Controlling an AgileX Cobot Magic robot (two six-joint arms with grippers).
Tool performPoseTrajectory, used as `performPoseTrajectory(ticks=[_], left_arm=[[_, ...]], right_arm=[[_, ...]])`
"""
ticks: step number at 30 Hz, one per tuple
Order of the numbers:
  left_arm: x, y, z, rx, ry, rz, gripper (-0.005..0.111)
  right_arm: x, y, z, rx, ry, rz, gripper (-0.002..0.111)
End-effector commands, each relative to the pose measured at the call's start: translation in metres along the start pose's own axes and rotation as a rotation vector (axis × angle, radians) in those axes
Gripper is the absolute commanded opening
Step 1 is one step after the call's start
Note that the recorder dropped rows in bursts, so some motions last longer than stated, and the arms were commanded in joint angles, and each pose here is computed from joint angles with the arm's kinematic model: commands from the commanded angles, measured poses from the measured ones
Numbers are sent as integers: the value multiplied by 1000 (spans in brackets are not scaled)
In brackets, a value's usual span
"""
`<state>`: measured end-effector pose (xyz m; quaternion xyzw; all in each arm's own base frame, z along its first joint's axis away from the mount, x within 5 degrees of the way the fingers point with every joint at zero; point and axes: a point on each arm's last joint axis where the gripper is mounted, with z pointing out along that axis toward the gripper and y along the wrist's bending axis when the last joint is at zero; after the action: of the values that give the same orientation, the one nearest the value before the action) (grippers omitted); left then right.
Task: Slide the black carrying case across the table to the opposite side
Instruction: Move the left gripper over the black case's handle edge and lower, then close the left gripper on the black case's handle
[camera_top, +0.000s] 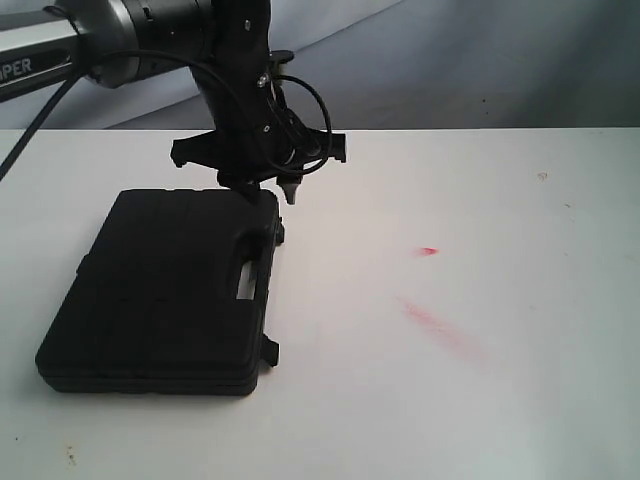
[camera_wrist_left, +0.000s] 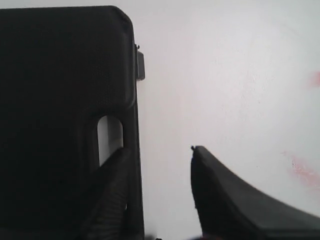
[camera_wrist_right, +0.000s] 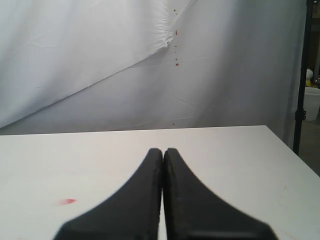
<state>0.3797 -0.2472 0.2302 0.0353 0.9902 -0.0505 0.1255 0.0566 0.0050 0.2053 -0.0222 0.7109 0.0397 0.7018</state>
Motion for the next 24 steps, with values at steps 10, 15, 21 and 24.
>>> performPoseTrajectory(ticks=[10, 15, 21, 24], left_arm=[[5, -4, 45, -30, 83, 12, 46], [5, -5, 67, -36, 90, 15, 46], [5, 3, 86, -77, 112, 19, 46], [6, 4, 94, -86, 120, 20, 46]], right_arm=[[1, 0, 0, 7, -6, 8, 0], [1, 0, 0, 7, -6, 8, 0], [1, 0, 0, 7, -6, 8, 0], [1, 0, 0, 7, -6, 8, 0]])
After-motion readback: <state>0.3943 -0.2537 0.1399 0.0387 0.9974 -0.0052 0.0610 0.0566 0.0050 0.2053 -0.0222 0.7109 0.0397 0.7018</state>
